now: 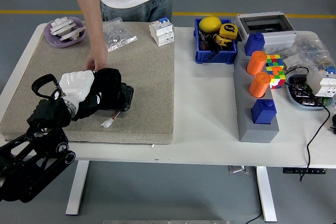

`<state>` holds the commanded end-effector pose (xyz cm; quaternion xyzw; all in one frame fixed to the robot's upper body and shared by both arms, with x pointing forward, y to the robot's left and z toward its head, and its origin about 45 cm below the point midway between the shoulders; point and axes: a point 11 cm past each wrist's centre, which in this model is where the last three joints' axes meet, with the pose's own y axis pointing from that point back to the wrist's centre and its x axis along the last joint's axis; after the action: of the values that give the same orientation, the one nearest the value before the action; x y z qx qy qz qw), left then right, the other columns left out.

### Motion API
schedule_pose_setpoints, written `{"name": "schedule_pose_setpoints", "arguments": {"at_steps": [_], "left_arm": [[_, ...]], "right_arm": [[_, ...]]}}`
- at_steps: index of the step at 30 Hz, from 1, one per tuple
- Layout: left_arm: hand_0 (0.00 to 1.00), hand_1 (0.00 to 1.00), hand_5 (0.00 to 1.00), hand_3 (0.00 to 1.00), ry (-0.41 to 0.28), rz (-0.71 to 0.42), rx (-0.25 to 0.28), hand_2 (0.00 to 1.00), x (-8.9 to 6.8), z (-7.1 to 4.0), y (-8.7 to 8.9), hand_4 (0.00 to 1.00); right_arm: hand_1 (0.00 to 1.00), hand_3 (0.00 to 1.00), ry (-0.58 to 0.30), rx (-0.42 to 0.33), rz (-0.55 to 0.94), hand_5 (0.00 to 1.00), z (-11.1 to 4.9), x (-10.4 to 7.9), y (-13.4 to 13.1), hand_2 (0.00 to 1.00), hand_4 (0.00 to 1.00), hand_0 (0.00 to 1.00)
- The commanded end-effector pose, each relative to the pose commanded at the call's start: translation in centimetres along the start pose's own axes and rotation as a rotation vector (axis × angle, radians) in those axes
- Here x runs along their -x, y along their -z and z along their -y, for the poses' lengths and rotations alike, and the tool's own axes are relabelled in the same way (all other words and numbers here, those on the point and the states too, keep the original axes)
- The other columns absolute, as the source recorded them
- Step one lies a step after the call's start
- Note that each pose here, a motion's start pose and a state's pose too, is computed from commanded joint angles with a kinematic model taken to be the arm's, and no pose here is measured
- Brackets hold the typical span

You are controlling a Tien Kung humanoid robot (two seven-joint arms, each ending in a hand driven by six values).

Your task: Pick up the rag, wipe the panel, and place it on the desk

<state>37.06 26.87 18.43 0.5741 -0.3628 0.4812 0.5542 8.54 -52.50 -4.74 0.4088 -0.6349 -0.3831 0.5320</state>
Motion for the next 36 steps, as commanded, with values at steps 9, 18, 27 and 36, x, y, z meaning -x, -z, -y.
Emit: {"name": "schedule_pose_setpoints", "arguments": {"at_steps": [9, 18, 27, 36], "left_arm": [[0.245, 0.235, 0.002, 0.543, -0.006, -0.021, -0.079, 0.554, -0.4, 0.7, 2.6, 0.275], [0.245, 0.235, 0.002, 0.544, -0.023, -0.017, -0.148, 0.554, -0.9, 1.1, 5.2, 0.278], [0.244, 0.237, 0.002, 0.548, -0.037, -0.014, -0.217, 0.555, -1.2, 1.2, 7.9, 0.299], [0.244, 0.236, 0.002, 0.547, -0.052, -0.022, -0.300, 0.554, -1.6, 1.3, 10.9, 0.294]], "right_arm": [[0.552, 0.627, -0.001, 0.000, 0.001, 0.612, 0.0, 0.0, 0.0, 0.663, 0.998, 0.738], [0.553, 0.628, -0.002, 0.000, 0.002, 0.612, 0.0, -0.2, 0.0, 0.663, 0.998, 0.737], [0.553, 0.627, -0.003, 0.003, 0.000, 0.613, 0.0, -0.2, -0.2, 0.663, 0.998, 0.737], [0.552, 0.627, -0.004, 0.004, -0.003, 0.613, 0.0, -0.2, -0.3, 0.663, 0.998, 0.737]]}}
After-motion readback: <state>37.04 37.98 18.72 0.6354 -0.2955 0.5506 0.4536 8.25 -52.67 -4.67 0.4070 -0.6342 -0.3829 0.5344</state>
